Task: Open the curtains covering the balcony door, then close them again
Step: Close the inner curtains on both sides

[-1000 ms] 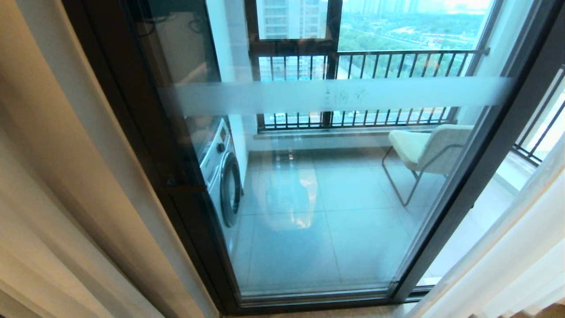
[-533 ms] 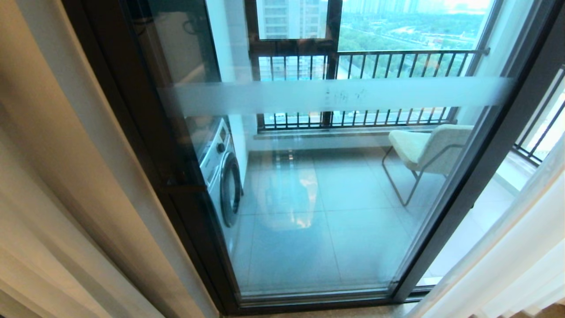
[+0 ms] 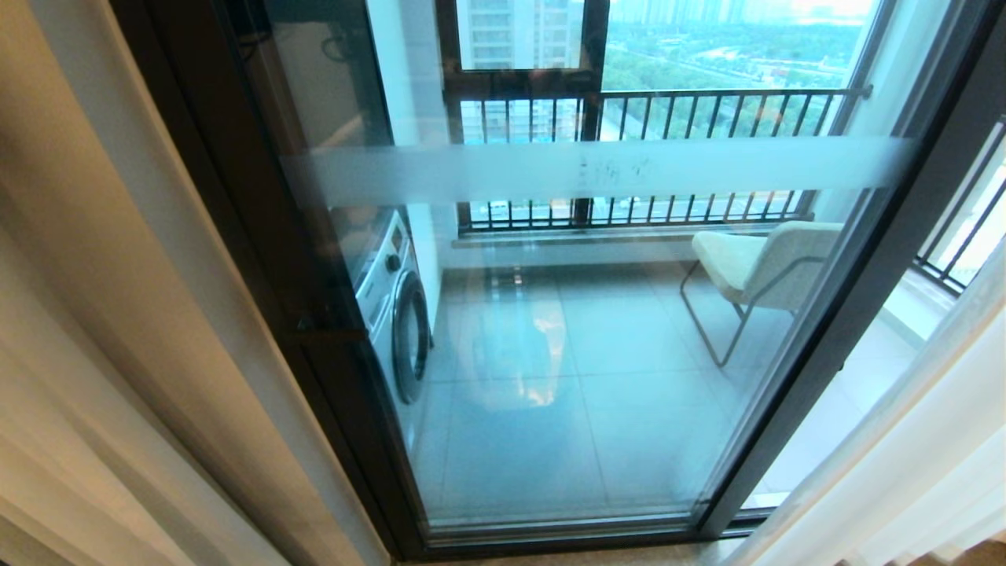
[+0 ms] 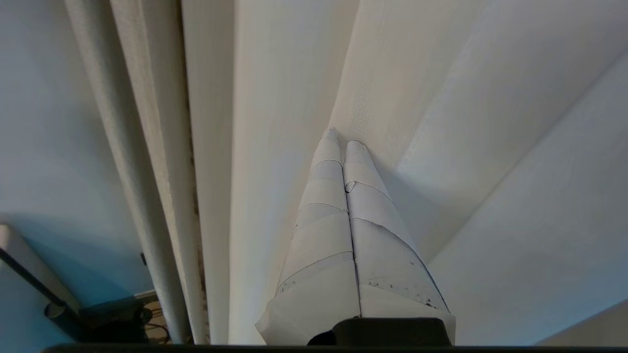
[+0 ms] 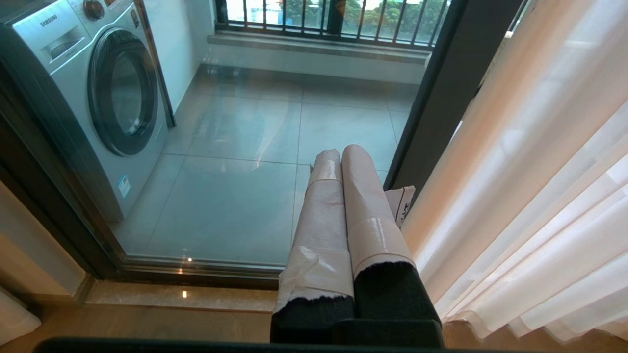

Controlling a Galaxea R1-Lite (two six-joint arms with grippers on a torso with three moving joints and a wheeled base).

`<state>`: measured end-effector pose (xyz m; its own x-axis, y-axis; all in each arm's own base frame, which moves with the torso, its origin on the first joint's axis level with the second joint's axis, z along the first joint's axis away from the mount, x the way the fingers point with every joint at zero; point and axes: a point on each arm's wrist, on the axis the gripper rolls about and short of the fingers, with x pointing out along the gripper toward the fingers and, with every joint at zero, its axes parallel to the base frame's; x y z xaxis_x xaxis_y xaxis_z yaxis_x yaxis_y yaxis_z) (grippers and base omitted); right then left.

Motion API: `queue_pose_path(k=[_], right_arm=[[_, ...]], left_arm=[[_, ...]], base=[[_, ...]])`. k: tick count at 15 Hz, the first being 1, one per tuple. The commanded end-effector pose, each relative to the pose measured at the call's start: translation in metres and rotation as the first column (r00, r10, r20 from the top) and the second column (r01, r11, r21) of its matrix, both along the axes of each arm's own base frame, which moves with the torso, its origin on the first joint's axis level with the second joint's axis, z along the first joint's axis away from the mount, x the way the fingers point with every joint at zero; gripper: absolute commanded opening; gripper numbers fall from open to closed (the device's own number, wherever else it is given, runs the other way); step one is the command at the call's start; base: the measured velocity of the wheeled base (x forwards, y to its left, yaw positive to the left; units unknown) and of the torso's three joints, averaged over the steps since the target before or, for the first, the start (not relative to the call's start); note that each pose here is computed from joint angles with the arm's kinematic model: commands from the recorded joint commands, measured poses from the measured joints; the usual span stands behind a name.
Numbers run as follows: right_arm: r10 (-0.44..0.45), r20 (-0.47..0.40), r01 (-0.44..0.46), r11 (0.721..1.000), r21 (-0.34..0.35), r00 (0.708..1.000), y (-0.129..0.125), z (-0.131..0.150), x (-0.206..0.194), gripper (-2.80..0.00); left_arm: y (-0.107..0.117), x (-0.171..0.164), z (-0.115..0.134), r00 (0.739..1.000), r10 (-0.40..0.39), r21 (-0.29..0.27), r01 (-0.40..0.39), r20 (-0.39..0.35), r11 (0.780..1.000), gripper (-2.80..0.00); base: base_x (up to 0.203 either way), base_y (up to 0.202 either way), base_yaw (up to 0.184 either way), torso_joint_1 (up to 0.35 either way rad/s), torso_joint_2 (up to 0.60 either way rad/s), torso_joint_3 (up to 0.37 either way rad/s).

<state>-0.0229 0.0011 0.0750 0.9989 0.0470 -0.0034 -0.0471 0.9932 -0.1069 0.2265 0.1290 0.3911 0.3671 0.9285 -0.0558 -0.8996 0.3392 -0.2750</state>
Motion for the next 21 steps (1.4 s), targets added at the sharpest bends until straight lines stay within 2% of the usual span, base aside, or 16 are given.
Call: queue_pose_path(k=[1, 7, 11, 21], right_arm=[[0.001, -0.001, -0.001, 1.0, -0.002, 1.0, 0.0, 0.0, 0.0, -2.8], [0.001, -0.001, -0.001, 1.0, -0.002, 1.0, 0.0, 0.0, 0.0, -2.8], [0.001, -0.001, -0.001, 1.0, -0.002, 1.0, 0.0, 0.0, 0.0, -2.8], [0.001, -0.001, -0.001, 1.0, -0.002, 1.0, 0.0, 0.0, 0.0, -2.8]], left_arm=[[0.0, 0.0, 0.0, 1.0, -0.005, -0.002, 0.005, 0.001, 1.0, -2.8], [0.003, 0.007, -0.002, 1.0, -0.017, -0.008, 0.017, -0.002, 1.0, -2.8], [0.006, 0.012, 0.005, 0.999, -0.018, -0.002, 0.018, 0.039, 1.0, -2.8], [0.006, 0.011, 0.001, 1.0, -0.016, -0.021, 0.016, 0.009, 1.0, -2.8]], base=[[0.0, 0.0, 0.0, 0.0, 0.0, 0.0], [0.0, 0.0, 0.0, 0.0, 0.0, 0.0], [0.0, 0.0, 0.0, 0.0, 0.0, 0.0], [0.0, 0.0, 0.0, 0.0, 0.0, 0.0]])
